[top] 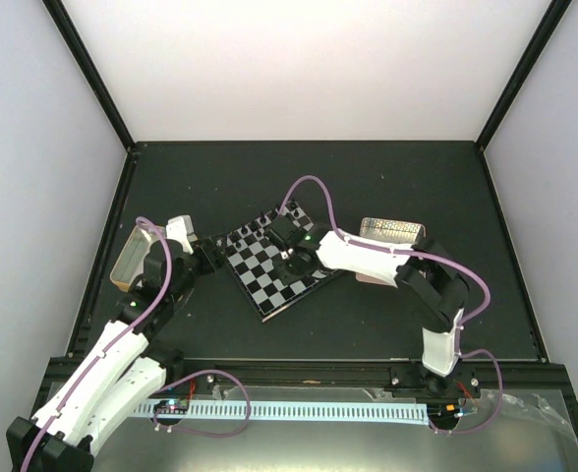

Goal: Set up the chess pieces on the board
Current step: Place the chess piece on the chessboard, then pick up the chess piece from the storage box.

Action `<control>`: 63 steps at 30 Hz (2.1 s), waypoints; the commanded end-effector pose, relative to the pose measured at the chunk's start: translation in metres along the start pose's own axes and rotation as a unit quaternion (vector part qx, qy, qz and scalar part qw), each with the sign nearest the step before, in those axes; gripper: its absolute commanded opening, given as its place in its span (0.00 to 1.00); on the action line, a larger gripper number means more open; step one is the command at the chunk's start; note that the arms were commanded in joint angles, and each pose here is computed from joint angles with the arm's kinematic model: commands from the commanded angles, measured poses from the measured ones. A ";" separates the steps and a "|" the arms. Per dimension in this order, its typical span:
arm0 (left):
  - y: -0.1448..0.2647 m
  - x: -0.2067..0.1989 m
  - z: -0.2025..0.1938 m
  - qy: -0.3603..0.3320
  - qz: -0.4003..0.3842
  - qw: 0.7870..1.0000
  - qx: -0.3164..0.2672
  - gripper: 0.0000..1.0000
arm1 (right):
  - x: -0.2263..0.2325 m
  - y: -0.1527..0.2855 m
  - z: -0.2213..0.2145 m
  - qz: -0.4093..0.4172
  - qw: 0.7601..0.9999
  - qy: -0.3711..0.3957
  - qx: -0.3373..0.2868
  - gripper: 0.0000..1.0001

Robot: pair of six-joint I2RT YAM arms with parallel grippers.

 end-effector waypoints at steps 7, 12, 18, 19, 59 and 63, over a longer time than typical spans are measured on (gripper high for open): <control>0.004 -0.006 0.008 -0.001 -0.009 1.000 -0.012 0.72 | -0.065 0.085 0.015 -0.031 0.983 -0.116 -0.136 0.30; 0.004 -0.008 0.007 -0.001 -0.015 1.000 -0.007 0.72 | -0.148 0.091 -0.025 -0.095 0.957 -0.231 -0.146 0.30; 0.003 -0.011 0.006 0.000 -0.023 1.000 -0.001 0.72 | -0.226 0.086 -0.075 -0.160 0.925 -0.319 -0.127 0.30; 0.003 -0.011 0.006 0.001 -0.024 1.000 0.000 0.72 | -0.235 0.084 -0.082 -0.168 0.922 -0.328 -0.120 0.31; -0.003 -0.022 0.004 -0.008 -0.048 0.999 0.020 0.72 | -0.270 0.047 -0.093 -0.119 0.915 -0.370 -0.107 0.17; -0.006 -0.033 0.001 -0.014 -0.075 0.996 0.043 0.72 | -0.266 0.062 -0.081 -0.101 0.916 -0.357 -0.150 0.17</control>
Point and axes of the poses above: each gripper's point midway between its finger pads, its own y axis back along the fingers, its own x axis along the line the jaws close on, z = x × y, the point moved 3 cm from there along y, back along the fingers, and after that the axes turned 6 degrees about y, right-handed, at the moved point
